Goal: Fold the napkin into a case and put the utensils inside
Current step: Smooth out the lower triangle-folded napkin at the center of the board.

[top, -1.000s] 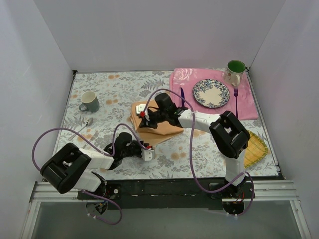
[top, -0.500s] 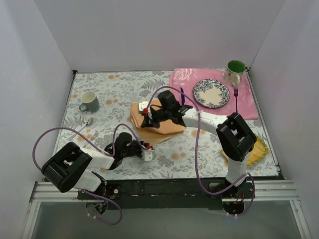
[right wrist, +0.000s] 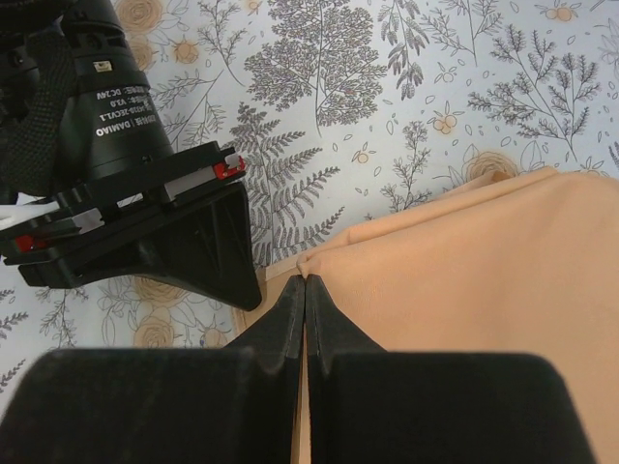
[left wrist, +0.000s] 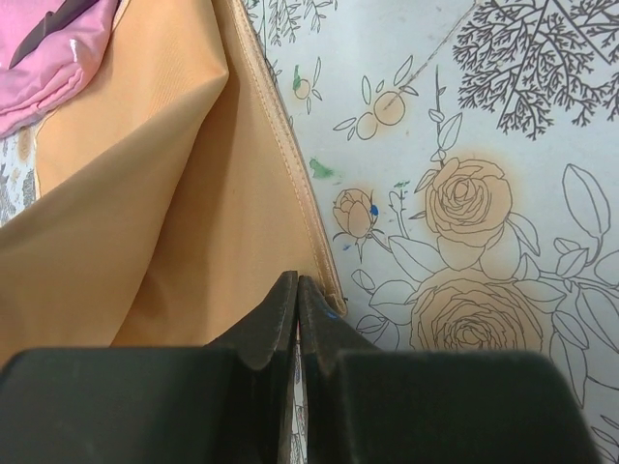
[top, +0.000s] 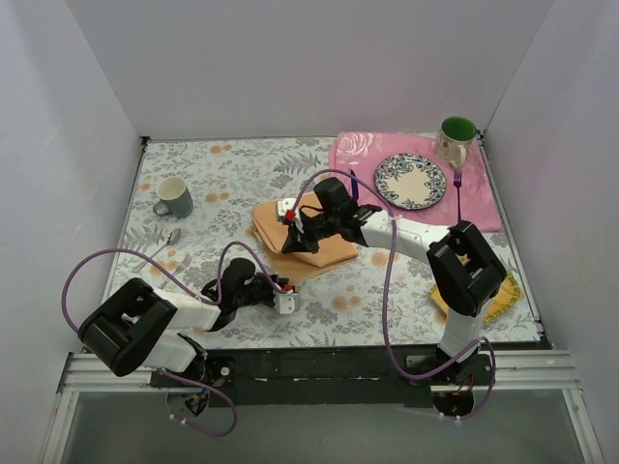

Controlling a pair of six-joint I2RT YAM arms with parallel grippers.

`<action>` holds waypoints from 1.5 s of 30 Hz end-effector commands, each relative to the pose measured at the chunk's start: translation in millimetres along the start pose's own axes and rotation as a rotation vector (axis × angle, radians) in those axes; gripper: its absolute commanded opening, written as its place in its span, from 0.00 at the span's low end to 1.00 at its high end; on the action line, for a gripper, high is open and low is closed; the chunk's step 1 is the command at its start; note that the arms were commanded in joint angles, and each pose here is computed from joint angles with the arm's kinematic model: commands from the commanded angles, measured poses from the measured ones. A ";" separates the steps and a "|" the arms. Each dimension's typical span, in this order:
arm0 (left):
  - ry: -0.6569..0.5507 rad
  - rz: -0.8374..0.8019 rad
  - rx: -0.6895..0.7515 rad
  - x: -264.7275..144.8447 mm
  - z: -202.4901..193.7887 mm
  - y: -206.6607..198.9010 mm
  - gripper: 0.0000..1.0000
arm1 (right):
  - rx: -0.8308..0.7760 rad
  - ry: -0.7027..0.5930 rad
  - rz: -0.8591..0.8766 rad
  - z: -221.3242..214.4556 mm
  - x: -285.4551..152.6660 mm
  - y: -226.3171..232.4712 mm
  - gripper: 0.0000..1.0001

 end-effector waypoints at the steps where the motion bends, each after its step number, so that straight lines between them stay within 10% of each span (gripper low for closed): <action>1: 0.030 -0.062 -0.019 -4.6 -7.3 -20.1 0.00 | 0.001 -0.037 0.021 17.6 -19.9 11.6 0.01; 11: -0.024 -0.027 -0.081 -14.8 14.4 -1.6 0.01 | 0.065 0.025 0.023 -18.4 -17.4 17.3 0.01; 16: -0.119 -0.024 -0.199 -47.4 58.0 21.6 0.20 | 0.122 0.059 0.018 -40.4 -4.3 10.4 0.01; 22: -0.035 0.144 -0.715 -96.3 44.8 84.4 0.30 | 0.142 0.056 0.020 -39.7 -3.9 6.4 0.01; 30: -0.042 0.190 -1.935 -126.1 -47.8 150.5 0.68 | 0.163 0.050 0.016 -37.9 -6.7 6.5 0.01; 33: -0.133 0.301 -1.979 -128.4 -45.9 168.7 0.98 | 0.172 0.050 0.016 -38.5 -5.7 4.8 0.01; 45: -0.120 0.666 -2.284 -91.7 -69.1 150.7 0.98 | 0.208 0.035 0.022 -36.1 -6.8 4.7 0.01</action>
Point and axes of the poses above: each gripper's point midway between its finger pads, its own x axis out along the fingers, its own y axis along the line the jaws close on, z = x × y, the point moved 2 cm from there along -x, back along the fingers, and after that the axes turned 4 degrees about x, right-handed, at the moved point
